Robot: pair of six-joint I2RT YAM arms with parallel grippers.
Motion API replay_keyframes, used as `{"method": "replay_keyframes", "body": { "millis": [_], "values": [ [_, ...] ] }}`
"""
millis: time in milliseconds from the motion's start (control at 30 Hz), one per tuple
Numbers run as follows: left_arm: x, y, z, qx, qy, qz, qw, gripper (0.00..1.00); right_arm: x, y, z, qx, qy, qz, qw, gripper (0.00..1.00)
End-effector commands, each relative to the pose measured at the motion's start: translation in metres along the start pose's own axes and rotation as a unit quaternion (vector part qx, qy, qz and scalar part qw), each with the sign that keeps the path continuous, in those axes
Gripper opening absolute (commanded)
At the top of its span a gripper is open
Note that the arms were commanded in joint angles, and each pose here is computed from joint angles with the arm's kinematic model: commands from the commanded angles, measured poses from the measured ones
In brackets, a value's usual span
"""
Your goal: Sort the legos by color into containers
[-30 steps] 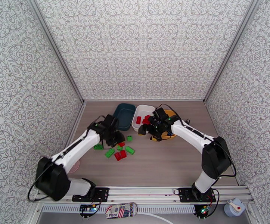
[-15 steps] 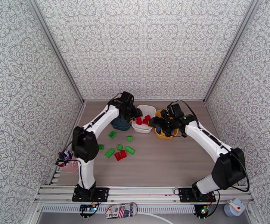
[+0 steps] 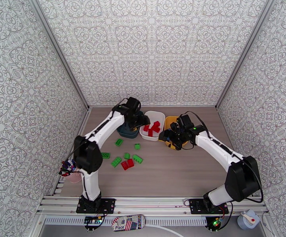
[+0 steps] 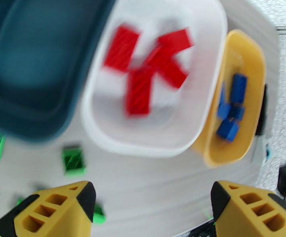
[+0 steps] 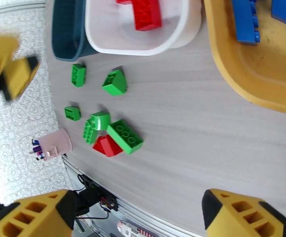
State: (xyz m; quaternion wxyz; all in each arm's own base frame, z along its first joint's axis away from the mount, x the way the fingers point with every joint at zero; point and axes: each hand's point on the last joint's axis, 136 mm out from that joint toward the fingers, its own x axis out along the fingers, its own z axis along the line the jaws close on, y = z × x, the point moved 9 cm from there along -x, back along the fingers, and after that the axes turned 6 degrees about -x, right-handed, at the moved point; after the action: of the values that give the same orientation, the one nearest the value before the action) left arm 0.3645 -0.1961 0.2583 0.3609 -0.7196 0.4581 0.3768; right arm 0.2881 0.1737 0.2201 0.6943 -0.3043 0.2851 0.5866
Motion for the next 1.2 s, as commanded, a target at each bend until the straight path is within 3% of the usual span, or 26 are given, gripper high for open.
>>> {"method": "replay_keyframes", "body": {
  "millis": [0,367,567,767,1167],
  "values": [
    [-0.025,0.024,0.022,-0.011,-0.038,-0.02,0.999,0.8,0.012,-0.001,0.007,-0.016,0.02,0.024,0.999,0.87],
    [-0.045,0.116,0.111,-0.097,-0.121,-0.005,0.988,0.73,0.069,0.022,0.063,-0.105,0.022,0.114,0.988,0.85],
    [-0.02,0.158,0.148,-0.148,-0.13,0.024,0.98,0.7,0.095,0.052,0.086,-0.156,0.034,0.16,0.974,0.84],
    [-0.004,0.167,0.162,-0.169,-0.134,0.024,0.976,0.67,0.118,0.077,0.085,-0.164,0.044,0.195,0.966,0.82],
    [0.038,0.156,0.16,-0.162,-0.148,0.059,0.974,0.63,0.126,0.087,0.079,-0.166,0.062,0.204,0.963,0.79]
  ]
}}
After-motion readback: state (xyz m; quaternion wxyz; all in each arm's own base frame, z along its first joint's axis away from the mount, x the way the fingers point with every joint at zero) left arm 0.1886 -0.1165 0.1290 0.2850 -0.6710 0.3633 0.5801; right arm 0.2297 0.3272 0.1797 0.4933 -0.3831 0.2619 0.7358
